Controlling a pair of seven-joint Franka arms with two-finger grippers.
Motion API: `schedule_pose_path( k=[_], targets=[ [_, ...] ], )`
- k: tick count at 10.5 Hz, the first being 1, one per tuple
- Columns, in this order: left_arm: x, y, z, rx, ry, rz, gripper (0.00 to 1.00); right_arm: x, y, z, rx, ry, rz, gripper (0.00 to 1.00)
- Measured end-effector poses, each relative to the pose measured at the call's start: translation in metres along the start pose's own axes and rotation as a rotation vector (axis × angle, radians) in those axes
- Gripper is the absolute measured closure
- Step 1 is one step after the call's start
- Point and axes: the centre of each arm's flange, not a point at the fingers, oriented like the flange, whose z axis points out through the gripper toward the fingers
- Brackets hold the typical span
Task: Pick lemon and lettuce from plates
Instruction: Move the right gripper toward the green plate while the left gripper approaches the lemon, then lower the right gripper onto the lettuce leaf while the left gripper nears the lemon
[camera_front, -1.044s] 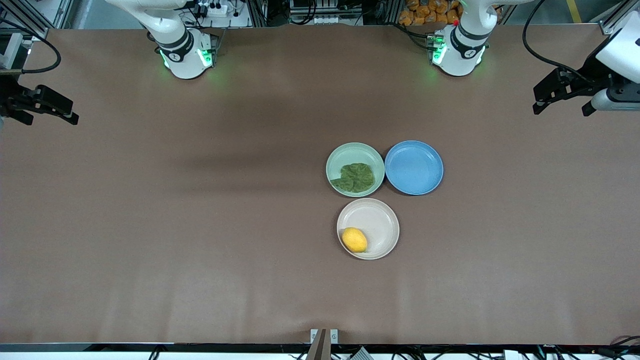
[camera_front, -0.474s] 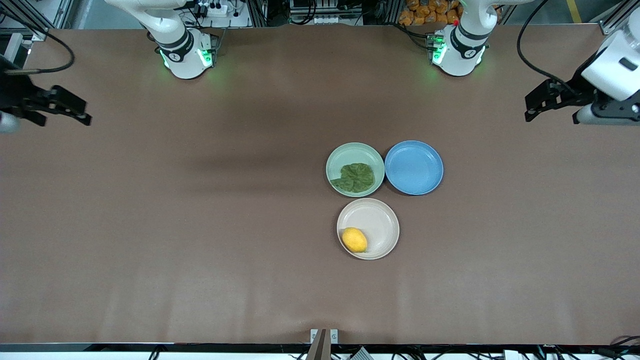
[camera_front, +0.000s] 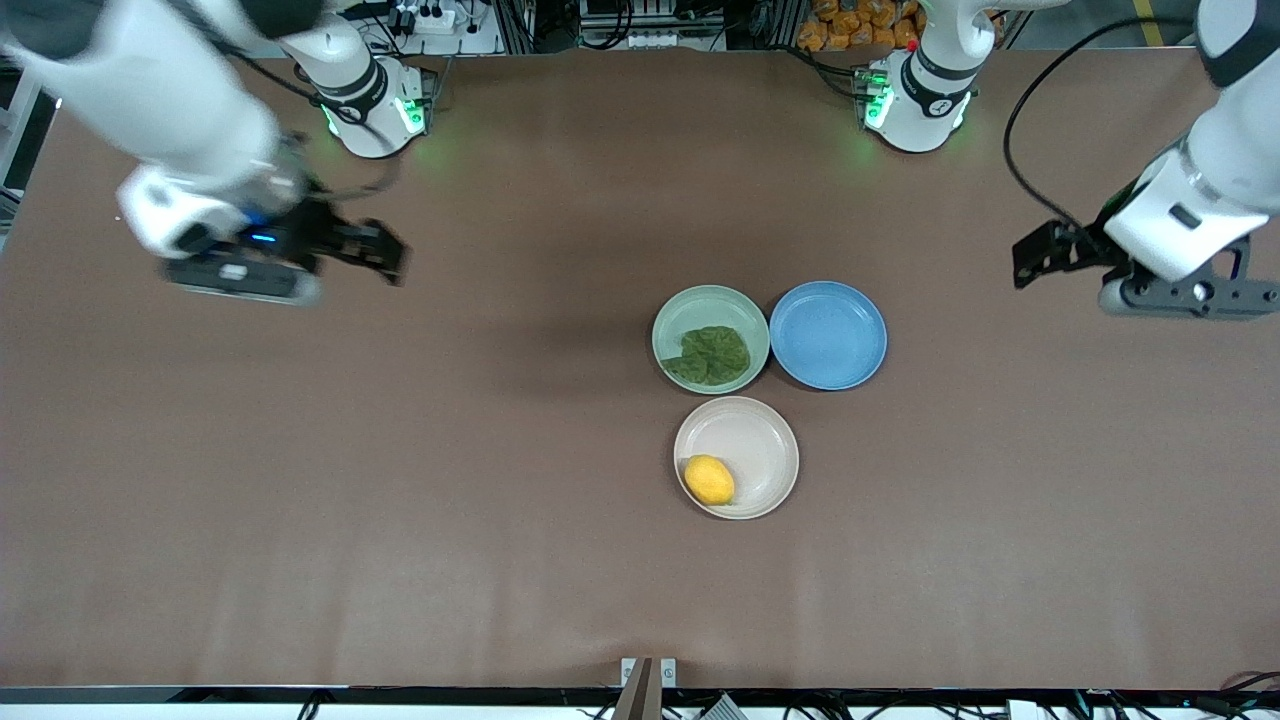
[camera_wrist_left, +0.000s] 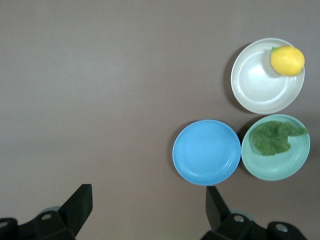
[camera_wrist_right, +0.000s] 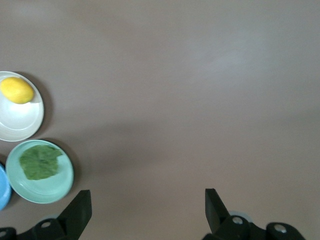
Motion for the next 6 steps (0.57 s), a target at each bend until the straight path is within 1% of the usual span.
schedule_pose_path(
  k=[1,3,4,6],
  targets=[
    [0.014,0.005,0.014,-0.01,0.025,-0.038,0.0,-0.011,-0.036,0.027,-0.009,-0.002,0.035,0.0],
    [0.044,0.024,0.049,-0.061,0.077,-0.11,0.0,-0.038,-0.099,0.081,-0.034,0.009,0.107,0.0],
    [0.056,0.031,0.068,-0.082,0.087,-0.129,0.0,-0.054,-0.129,0.11,-0.038,0.016,0.139,0.0],
    [0.071,0.036,0.097,-0.097,0.09,-0.135,0.0,-0.089,-0.183,0.174,-0.032,0.037,0.192,0.0]
  ],
)
